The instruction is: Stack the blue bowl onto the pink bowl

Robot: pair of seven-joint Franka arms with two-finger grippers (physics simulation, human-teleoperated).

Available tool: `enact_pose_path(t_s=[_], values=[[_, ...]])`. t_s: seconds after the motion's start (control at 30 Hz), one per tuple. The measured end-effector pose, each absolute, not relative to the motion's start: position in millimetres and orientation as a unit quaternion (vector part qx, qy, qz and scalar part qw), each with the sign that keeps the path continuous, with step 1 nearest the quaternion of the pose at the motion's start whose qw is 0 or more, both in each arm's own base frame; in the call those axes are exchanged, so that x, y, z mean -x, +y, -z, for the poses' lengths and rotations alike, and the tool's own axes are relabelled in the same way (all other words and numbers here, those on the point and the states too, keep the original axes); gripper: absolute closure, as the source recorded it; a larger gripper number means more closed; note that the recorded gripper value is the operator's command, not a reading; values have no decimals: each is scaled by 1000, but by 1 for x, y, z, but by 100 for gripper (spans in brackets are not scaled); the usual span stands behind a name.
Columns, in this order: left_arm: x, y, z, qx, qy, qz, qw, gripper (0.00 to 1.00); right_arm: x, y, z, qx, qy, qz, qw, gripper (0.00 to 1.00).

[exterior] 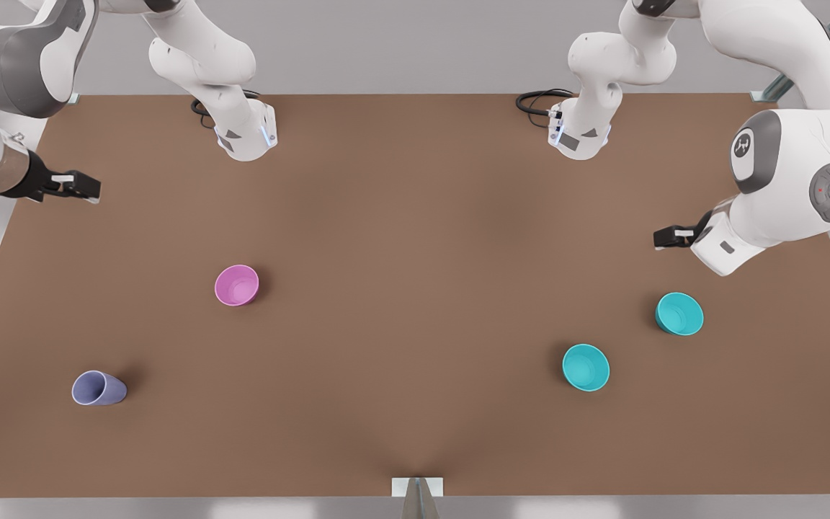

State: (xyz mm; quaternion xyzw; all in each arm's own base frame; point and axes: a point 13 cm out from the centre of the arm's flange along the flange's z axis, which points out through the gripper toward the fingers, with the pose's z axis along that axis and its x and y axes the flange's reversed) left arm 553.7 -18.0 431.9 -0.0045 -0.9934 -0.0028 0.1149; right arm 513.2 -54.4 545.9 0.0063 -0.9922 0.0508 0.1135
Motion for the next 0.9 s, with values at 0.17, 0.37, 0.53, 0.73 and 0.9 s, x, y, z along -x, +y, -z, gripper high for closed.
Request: enact_pose_path(t_s=[0.17,0.37,0.53,0.73,0.9], values=[[-555,-18,-430,4,-993,3,114,0,-538,-59,-459,-12,-980,-42,192,0],[-555,-18,-429,4,-993,3,115,0,-505,-65,-297,17,-959,16,283,0],[-555,-18,-428,3,-993,4,117,0,-485,-36,-221,34,-966,42,252,0],[-554,-18,-426,2,-993,4,120,0,-500,-1,-156,52,-979,59,189,0],[-553,-18,-425,1,-992,4,122,0,-505,5,-114,78,-982,66,159,0]])
